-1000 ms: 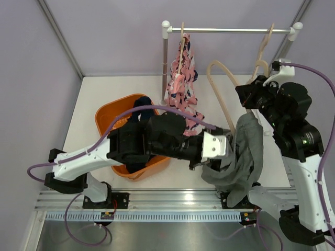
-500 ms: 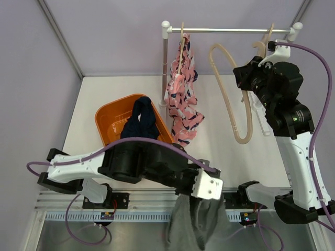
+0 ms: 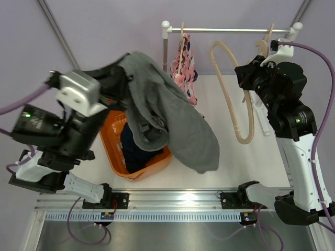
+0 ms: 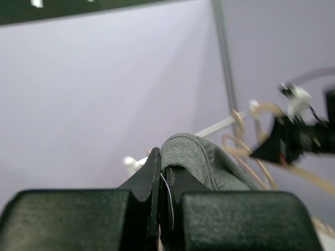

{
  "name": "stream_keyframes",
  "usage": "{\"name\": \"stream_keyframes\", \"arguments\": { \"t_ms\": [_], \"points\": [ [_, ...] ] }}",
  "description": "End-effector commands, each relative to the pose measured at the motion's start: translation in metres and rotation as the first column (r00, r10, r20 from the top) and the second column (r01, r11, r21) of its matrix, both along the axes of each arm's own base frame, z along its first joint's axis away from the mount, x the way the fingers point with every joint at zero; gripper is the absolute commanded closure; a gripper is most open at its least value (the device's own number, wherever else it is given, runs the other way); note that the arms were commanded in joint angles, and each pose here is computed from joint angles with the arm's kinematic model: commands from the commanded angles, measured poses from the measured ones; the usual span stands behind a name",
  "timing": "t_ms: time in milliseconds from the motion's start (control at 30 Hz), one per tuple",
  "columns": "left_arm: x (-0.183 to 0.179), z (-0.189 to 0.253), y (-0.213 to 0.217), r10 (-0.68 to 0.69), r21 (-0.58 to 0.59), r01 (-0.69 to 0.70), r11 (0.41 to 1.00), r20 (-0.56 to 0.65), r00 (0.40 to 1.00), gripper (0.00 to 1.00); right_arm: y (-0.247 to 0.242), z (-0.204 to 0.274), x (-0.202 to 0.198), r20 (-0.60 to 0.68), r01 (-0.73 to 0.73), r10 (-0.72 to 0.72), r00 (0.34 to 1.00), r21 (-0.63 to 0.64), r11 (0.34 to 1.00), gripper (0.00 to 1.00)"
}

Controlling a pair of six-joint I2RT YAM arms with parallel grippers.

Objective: Remove the shorts from the hanger

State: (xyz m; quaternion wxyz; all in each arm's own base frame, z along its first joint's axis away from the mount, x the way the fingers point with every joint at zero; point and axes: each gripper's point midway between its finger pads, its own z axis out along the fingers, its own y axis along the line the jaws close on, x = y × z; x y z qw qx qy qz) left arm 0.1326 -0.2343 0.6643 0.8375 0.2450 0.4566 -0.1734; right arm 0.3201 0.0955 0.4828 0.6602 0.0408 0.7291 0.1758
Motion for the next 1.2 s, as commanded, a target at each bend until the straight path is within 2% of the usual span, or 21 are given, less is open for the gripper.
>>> {"name": "stream_keyframes", "arguments": {
  "t_ms": [0,33,133,233,333,467,500,567,600,633,700,800,833,1000,1067,1100,1167],
  "points": [
    [0.011,0.066,0.09,0.197,-0.261,-0.169,0.95,0.086,0.977,1.0,-0.006,0.022,-0.011,0.06,0.014,-0.013,0.998,-0.006,1.0,1.0],
    [0.01,0.079,0.104,0.2,-0.296,-0.163,0.941,0.101,0.975,1.0,-0.007,0.022,-0.011,0.061,0.018,-0.018,0.998,-0.009,1.0,1.0],
    [0.011,0.088,0.116,0.243,-0.302,-0.198,0.933,0.12,0.962,1.0,-0.008,0.021,-0.013,0.06,0.02,-0.019,0.998,-0.015,1.0,1.0],
    [0.015,0.084,0.132,0.279,-0.315,-0.236,0.919,0.098,0.955,1.0,-0.008,0.018,-0.012,0.054,0.021,-0.02,0.998,-0.021,1.0,1.0],
    [0.022,0.063,0.121,0.282,-0.284,-0.251,0.925,0.073,0.957,1.0,-0.006,0.013,-0.01,0.046,0.016,-0.015,0.999,-0.022,1.0,1.0],
    [0.043,-0.007,0.091,0.282,-0.19,-0.278,0.941,-0.007,0.959,1.0,-0.005,0.007,-0.011,0.041,0.012,-0.011,0.999,-0.011,1.0,1.0],
    [0.056,-0.029,0.085,0.276,-0.189,-0.285,0.94,-0.072,0.958,1.0,-0.005,0.004,-0.01,0.038,0.01,-0.01,0.999,-0.012,1.0,1.0],
    [0.07,-0.063,0.072,0.256,-0.165,-0.274,0.947,-0.125,0.959,1.0,-0.005,0.002,-0.011,0.036,0.01,-0.01,0.999,-0.011,1.0,1.0],
    [0.085,-0.095,0.067,0.257,-0.154,-0.288,0.945,-0.194,0.947,1.0,-0.005,-0.002,-0.01,0.028,0.01,-0.01,1.0,-0.015,1.0,1.0],
    [0.089,-0.106,0.059,0.224,-0.144,-0.255,0.956,-0.206,0.953,1.0,-0.005,-0.004,-0.011,0.027,0.012,-0.011,1.0,-0.014,1.0,1.0],
    [0.109,-0.133,0.056,0.237,-0.117,-0.278,0.953,-0.281,0.93,1.0,-0.005,-0.006,-0.011,0.024,0.01,-0.01,1.0,-0.013,1.0,1.0],
    [0.133,-0.149,0.055,0.269,-0.07,-0.311,0.948,-0.343,0.9,1.0,-0.004,-0.012,-0.01,0.008,0.007,-0.007,1.0,-0.017,1.0,1.0],
    [0.134,-0.133,0.063,0.268,-0.105,-0.321,0.941,-0.346,0.899,1.0,-0.005,-0.011,-0.011,0.011,0.007,-0.007,1.0,-0.017,1.0,1.0],
    [0.159,-0.122,0.096,0.323,-0.139,-0.415,0.899,-0.43,0.843,1.0,-0.006,-0.009,-0.014,0.014,0.01,-0.009,1.0,-0.024,1.0,1.0],
    [0.167,-0.118,0.1,0.305,-0.156,-0.413,0.897,-0.456,0.836,1.0,-0.008,-0.009,-0.014,0.013,0.015,-0.015,1.0,-0.03,0.999,1.0],
    [0.176,-0.128,0.112,0.326,-0.151,-0.453,0.879,-0.505,0.799,1.0,-0.009,-0.01,-0.014,0.012,0.02,-0.02,1.0,-0.032,0.999,1.0],
    [0.189,-0.144,0.111,0.303,-0.134,-0.445,0.886,-0.559,0.771,1.0,-0.009,-0.01,-0.014,0.012,0.02,-0.02,1.0,-0.032,0.999,1.0]
  ]
}}
